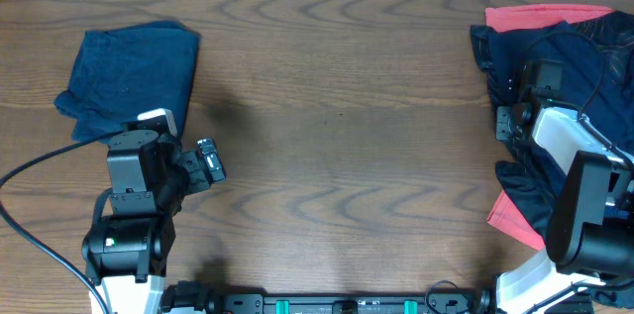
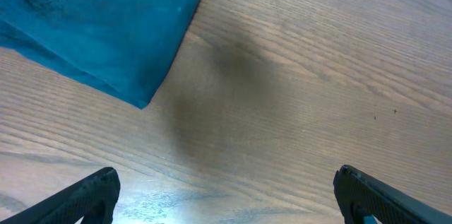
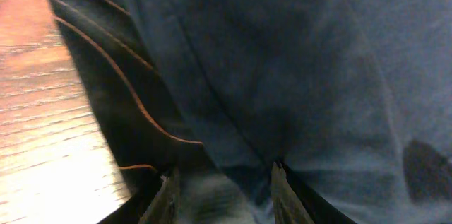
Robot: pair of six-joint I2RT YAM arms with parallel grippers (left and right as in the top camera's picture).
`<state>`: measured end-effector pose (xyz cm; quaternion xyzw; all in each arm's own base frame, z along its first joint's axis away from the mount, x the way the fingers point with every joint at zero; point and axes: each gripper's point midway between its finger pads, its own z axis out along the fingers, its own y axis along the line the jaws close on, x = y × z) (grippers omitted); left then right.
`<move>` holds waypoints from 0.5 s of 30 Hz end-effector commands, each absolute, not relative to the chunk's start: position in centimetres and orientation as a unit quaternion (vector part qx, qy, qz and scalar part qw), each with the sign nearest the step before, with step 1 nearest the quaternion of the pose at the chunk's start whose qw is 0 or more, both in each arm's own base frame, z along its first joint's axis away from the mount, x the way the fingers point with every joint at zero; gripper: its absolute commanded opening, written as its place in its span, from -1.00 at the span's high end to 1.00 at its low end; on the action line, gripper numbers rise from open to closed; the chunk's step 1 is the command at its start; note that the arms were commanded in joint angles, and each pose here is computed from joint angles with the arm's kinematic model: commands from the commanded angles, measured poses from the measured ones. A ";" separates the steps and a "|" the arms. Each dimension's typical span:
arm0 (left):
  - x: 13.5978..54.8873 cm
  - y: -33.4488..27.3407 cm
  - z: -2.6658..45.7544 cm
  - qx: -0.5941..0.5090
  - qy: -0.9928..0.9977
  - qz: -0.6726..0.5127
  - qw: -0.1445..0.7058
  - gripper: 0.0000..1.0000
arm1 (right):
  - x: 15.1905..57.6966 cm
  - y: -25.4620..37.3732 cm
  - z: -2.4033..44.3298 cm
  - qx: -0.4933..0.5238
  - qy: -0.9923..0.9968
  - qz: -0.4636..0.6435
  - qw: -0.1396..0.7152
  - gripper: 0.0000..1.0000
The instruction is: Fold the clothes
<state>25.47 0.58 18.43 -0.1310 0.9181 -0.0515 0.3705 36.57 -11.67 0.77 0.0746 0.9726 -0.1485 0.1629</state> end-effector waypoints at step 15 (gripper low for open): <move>25.6 0.5 19.0 -0.135 0.915 -0.058 0.375 -0.96 | 36.5 -13.7 1.0 0.097 0.964 -0.179 0.168 0.34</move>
